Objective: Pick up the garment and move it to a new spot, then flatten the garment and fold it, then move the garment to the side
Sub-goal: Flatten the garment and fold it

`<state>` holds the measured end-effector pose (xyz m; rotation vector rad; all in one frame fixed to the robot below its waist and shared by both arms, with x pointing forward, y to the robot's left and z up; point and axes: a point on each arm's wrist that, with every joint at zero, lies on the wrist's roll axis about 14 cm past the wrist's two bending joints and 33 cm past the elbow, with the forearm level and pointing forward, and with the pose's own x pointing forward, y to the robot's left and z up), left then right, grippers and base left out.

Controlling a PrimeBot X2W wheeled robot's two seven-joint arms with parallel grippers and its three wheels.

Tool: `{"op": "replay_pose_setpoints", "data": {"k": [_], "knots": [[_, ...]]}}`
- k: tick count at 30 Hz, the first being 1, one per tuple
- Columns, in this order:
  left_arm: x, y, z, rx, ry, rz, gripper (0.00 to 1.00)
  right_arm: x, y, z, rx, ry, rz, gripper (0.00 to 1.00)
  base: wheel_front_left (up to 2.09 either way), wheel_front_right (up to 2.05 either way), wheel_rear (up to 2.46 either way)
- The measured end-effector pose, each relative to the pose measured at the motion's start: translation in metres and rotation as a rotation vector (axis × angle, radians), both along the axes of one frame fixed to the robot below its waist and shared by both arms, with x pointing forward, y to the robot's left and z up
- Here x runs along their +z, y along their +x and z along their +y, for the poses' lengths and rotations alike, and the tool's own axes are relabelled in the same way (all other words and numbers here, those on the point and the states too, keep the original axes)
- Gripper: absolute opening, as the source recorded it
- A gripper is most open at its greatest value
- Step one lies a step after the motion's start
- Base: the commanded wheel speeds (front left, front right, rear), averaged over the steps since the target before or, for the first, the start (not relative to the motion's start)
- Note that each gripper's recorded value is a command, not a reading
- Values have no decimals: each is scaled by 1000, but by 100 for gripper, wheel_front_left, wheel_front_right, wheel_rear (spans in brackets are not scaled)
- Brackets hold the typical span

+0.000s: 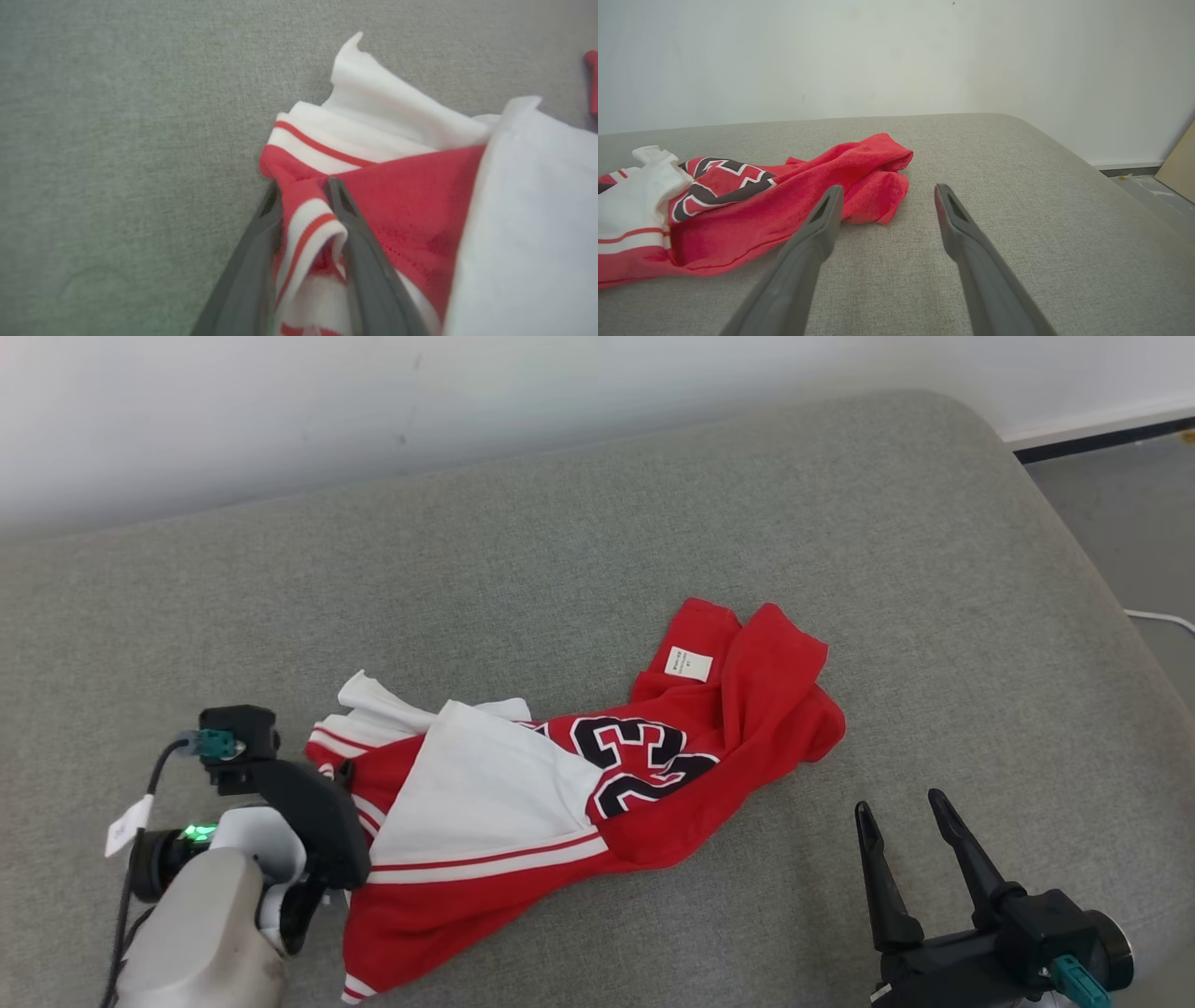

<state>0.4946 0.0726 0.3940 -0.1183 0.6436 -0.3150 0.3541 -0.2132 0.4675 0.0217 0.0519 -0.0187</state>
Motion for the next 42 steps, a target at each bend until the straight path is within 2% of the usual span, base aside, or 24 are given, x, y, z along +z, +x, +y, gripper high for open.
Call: {"op": "replay_pose_setpoints", "data": {"k": [5, 12, 15, 22, 23, 24, 35, 42], "knots": [[14, 14, -5, -10, -1, -112, 0, 0, 1, -1, -5, 3, 0, 100, 0, 0, 0], [76, 64, -4, 12, 8, -430, 0, -1, 1, -5, -16, 0, 6, 100, 0, 0, 0], [97, 81, -8, 17, 0, -520, 0, -3, 1, -8, -19, -8, 13, 100, 0, 0, 0], [102, 112, 3, 52, 57, -556, 0, -9, 1, -12, -25, -19, 37, 100, 0, 0, 0], [96, 114, 4, 54, 66, -536, 19, -9, 2, -12, -25, -20, 40, 100, 0, 0, 0], [89, 115, 5, 56, 70, -510, 100, -10, 2, -12, -25, -21, 43, 100, 0, 0, 0], [68, 107, 6, 63, 62, -419, 100, -16, 6, -8, -12, -9, 56, 100, 0, 0, 0], [82, 96, -20, -31, 29, -389, 100, -10, 11, 6, 31, 5, 31, 100, 0, 0, 0]]}}
